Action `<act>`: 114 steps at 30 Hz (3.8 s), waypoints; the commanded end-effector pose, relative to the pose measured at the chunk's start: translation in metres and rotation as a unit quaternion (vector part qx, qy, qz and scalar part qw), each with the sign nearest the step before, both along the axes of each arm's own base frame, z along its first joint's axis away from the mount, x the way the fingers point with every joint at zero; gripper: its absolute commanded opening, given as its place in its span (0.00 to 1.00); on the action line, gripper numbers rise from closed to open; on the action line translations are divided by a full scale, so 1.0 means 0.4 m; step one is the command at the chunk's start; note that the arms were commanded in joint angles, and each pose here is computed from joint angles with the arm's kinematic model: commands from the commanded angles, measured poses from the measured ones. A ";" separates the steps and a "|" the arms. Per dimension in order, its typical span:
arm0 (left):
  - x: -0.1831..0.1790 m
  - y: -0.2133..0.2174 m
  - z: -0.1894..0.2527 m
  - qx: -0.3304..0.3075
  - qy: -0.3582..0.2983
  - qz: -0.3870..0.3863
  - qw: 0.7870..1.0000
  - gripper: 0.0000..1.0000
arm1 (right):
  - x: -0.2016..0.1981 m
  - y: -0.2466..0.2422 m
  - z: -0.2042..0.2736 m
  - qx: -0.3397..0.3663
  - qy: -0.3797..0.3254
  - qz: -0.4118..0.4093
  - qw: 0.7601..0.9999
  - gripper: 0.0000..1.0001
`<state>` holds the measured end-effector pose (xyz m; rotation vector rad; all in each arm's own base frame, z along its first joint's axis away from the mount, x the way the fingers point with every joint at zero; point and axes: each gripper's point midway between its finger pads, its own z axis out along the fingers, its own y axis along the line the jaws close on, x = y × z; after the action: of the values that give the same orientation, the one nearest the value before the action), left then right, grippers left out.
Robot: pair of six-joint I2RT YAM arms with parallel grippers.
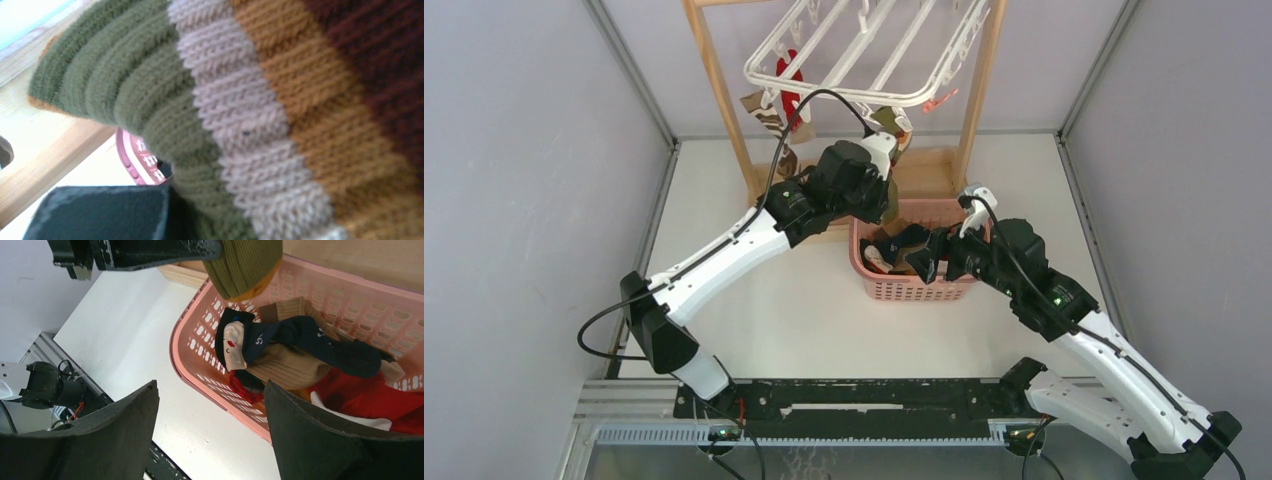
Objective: Remove the socks clipped to the hanger
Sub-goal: Remove the sock from the hanger.
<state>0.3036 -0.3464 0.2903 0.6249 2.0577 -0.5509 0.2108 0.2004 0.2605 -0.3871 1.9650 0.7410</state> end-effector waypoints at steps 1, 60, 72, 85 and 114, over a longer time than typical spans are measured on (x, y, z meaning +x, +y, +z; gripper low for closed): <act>-0.010 -0.045 0.072 -0.049 -0.008 -0.019 0.999 0.02 | 0.026 0.009 0.042 0.021 -0.039 -0.005 0.999 0.83; -0.120 0.006 0.042 -0.149 0.116 -0.082 0.979 0.05 | 0.162 0.131 0.029 0.069 -0.124 0.102 0.985 0.79; -0.096 0.024 0.006 -0.124 0.116 -0.052 0.984 0.09 | 0.141 0.134 0.048 0.073 -0.133 0.108 0.983 0.63; -0.088 0.038 -0.005 -0.111 0.114 -0.036 0.987 0.30 | 0.136 0.141 0.038 0.061 -0.123 0.103 0.985 0.30; -0.128 0.117 0.059 -0.123 0.067 -0.018 0.990 0.61 | 0.159 0.165 -0.005 0.053 -0.082 0.104 0.990 0.00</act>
<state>0.2552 -0.3129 0.2935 0.4982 2.1453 -0.8884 0.2690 0.2609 0.2304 -0.5859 1.8132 0.9040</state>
